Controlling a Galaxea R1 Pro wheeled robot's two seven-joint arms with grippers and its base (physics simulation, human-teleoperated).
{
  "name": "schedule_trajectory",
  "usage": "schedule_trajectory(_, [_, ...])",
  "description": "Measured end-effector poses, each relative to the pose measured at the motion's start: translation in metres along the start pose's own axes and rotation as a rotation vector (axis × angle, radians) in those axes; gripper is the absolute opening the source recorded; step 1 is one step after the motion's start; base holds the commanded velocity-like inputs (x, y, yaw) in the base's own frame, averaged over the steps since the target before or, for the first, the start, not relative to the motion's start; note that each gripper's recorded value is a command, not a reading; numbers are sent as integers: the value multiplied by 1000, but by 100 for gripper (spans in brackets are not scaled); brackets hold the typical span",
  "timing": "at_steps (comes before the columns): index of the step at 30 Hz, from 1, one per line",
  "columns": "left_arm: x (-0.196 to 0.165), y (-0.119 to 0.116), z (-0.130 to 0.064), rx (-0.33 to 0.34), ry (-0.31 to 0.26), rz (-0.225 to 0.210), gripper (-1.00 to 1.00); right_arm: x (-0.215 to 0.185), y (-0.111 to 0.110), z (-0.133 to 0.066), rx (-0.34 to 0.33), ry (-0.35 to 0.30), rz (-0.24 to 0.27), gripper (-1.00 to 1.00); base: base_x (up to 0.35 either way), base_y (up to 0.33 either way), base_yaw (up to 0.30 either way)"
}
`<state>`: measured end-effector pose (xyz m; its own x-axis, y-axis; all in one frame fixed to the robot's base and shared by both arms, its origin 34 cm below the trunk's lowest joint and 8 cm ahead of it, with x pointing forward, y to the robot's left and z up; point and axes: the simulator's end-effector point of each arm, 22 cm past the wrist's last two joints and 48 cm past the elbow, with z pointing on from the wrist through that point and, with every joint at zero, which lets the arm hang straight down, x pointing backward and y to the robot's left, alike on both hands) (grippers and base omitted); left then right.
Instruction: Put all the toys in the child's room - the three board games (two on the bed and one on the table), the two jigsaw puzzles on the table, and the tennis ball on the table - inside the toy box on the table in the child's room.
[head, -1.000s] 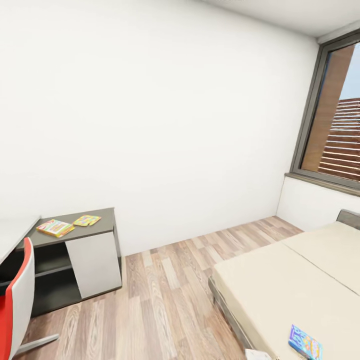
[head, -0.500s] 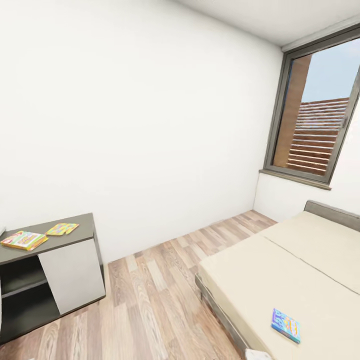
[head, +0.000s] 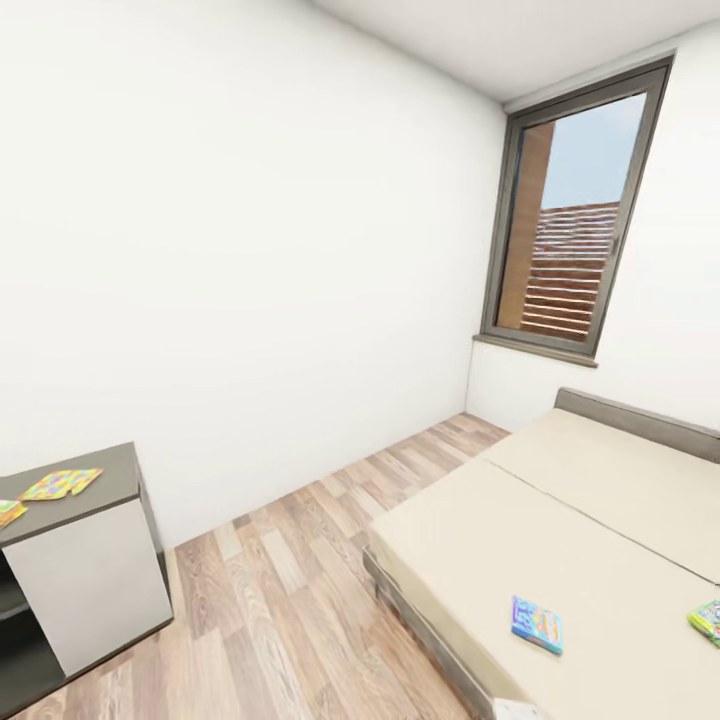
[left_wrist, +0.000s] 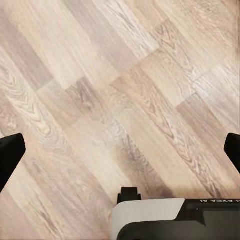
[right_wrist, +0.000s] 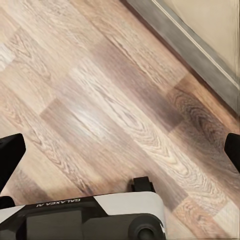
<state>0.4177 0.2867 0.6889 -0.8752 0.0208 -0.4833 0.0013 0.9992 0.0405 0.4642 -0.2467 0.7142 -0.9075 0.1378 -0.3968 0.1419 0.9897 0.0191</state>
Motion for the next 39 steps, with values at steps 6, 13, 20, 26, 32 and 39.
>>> schedule_trajectory(6, [0,0,0,0,0,0,100,0,1,0,-2,1,0,100,1,152,-287])
schedule_trajectory(13, [0,0,0,0,0,0,100,0,2,0,-2,1,0,100,2,153,-287])
schedule_trajectory(20, [0,1,0,-1,-2,0,100,0,0,0,0,1,0,100,63,118,-287])
schedule_trajectory(26, [0,1,0,-1,-2,0,100,0,-2,0,2,0,0,100,131,192,-288])
schedule_trajectory(32, [0,1,0,-2,-2,0,100,0,-2,0,2,1,1,100,186,206,-288])
schedule_trajectory(39, [0,1,0,-2,-2,0,100,0,-3,0,3,1,1,100,201,207,-288])
